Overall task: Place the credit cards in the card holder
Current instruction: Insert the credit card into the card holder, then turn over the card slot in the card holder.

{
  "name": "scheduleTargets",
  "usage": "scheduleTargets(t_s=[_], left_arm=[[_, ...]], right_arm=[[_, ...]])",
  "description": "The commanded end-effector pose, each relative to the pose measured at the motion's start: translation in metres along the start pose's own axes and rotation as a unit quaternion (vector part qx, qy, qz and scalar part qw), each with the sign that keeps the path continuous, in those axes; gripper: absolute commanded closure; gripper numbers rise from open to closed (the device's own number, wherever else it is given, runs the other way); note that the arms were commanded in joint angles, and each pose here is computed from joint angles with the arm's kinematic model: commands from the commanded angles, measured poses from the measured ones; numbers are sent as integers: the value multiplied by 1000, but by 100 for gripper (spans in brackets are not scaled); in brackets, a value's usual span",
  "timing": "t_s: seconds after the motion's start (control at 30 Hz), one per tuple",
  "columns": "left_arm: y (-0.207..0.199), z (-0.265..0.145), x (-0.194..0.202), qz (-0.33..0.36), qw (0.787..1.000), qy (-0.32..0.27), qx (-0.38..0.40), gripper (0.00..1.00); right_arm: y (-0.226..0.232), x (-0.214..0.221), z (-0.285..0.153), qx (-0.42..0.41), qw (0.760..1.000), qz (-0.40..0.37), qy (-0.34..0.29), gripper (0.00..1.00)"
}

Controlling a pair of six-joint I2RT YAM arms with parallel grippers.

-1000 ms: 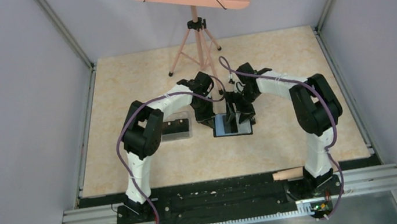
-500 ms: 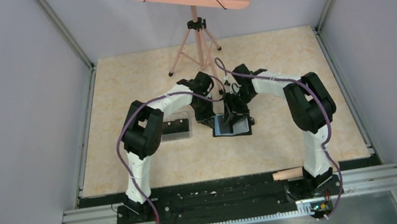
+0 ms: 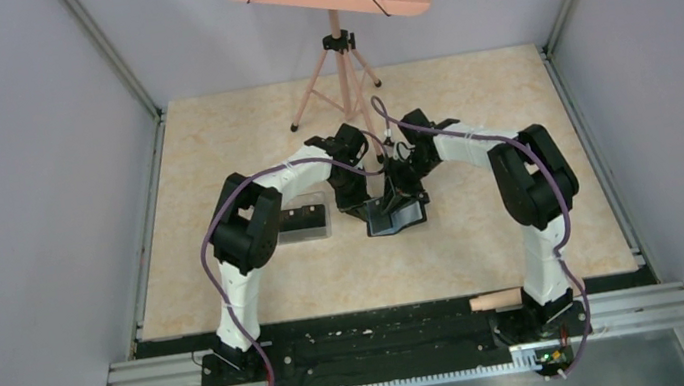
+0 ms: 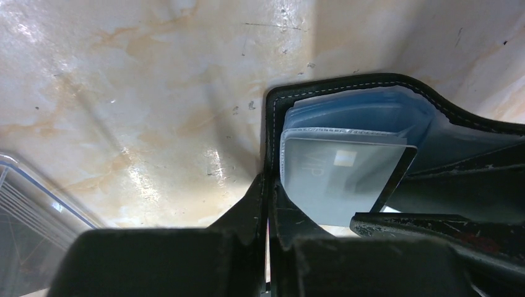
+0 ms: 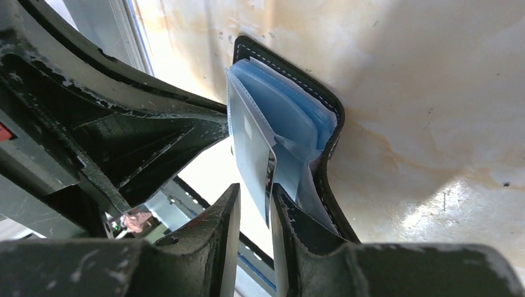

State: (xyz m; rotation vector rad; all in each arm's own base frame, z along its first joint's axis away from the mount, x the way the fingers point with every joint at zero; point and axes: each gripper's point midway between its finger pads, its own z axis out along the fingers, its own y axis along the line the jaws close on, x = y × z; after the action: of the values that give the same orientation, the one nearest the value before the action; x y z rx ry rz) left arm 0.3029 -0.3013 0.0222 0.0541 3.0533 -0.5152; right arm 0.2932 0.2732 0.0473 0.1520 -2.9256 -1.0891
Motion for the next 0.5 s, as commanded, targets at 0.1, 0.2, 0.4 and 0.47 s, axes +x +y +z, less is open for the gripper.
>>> scheduleTargets(t_s=[0.1,0.2,0.4,0.47], left_arm=[[-4,-19,-5,21,999,-33,-7,85],[-9,-33,-8,27,998,-52,3,72],[-24,-42,-8,22,997,-58,45,65],[-31,-43,-9,21,996,-58,67,64]], right_arm=[[10,-10,-10,30,998,-46,-26,63],[8,-9,-16,45,997,-55,-31,52],[0,-6,-22,71,995,-65,-31,49],[-1,-6,-24,76,994,-67,-32,53]])
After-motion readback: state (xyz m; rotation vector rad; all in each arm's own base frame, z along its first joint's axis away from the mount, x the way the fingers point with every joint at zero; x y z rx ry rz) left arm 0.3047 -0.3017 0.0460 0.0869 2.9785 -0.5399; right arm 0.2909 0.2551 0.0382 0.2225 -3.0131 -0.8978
